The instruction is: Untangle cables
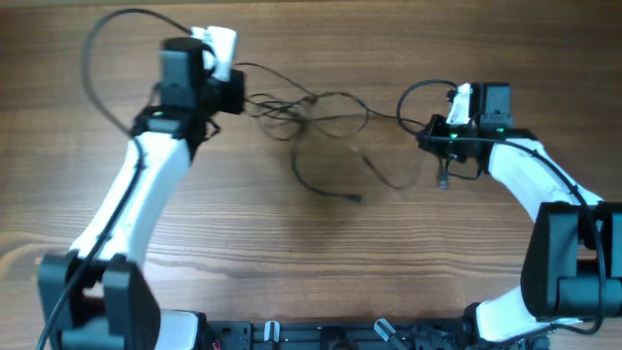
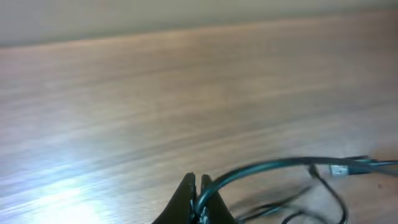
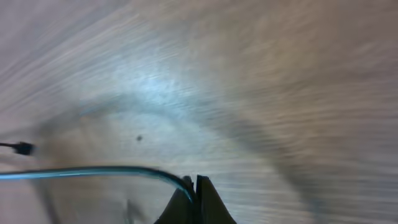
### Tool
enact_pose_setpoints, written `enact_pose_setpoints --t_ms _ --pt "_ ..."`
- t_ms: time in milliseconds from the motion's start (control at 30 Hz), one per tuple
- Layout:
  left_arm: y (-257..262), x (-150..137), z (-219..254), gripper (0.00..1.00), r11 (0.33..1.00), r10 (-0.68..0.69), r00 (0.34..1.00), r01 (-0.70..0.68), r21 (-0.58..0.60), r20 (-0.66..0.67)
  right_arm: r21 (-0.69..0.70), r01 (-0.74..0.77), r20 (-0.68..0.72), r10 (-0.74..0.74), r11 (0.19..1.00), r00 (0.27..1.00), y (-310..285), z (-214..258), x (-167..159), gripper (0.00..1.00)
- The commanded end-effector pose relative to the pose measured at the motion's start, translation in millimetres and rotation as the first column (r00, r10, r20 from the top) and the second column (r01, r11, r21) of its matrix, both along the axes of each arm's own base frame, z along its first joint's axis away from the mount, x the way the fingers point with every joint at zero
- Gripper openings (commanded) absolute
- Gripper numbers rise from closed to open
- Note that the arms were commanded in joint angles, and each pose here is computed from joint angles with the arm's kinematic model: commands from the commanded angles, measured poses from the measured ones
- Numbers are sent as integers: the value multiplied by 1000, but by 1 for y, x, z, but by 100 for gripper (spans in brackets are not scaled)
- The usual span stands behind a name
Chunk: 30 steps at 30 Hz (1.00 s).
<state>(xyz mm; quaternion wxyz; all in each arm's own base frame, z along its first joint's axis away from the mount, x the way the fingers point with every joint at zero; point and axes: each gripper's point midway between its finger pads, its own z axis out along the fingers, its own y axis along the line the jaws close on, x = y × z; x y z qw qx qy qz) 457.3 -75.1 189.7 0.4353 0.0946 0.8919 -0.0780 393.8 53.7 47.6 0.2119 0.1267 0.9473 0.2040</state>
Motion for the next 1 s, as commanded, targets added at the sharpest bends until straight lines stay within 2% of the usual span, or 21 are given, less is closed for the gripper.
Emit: enact_pose_setpoints --t_ms 0,200,233,300,400,533,667,800,967 --pt "20 -1 38 4 998 51 994 -53 26 94 -188 50 48 -41 981 998 -31 14 17 5" --pt "20 -4 49 4 998 48 992 -52 25 121 -244 88 35 -82 966 996 -46 15 13 4" --pt "20 -4 50 4 998 48 991 -52 25 123 -249 90 29 -85 964 996 -49 15 12 7" --pt "19 -5 54 4 999 43 991 -46 20 130 -255 87 21 -85 963 996 -53 13 10 25" --pt "15 -8 59 4 1000 26 990 -27 8 141 -259 77 16 -75 963 997 -53 13 8 39" --pt "1 -14 70 4 998 -39 987 45 -35 157 -223 42 16 -40 974 999 -45 14 8 40" --pt "-22 -25 76 4 988 -111 982 126 -90 154 -98 -86 47 91 992 995 -15 21 8 45" --pt "-59 -34 80 4 972 -198 966 216 -94 168 0 -146 85 145 989 986 4 30 9 47" --pt "-113 -42 112 4 936 -288 914 332 -119 286 59 -182 115 175 981 978 15 37 10 48"
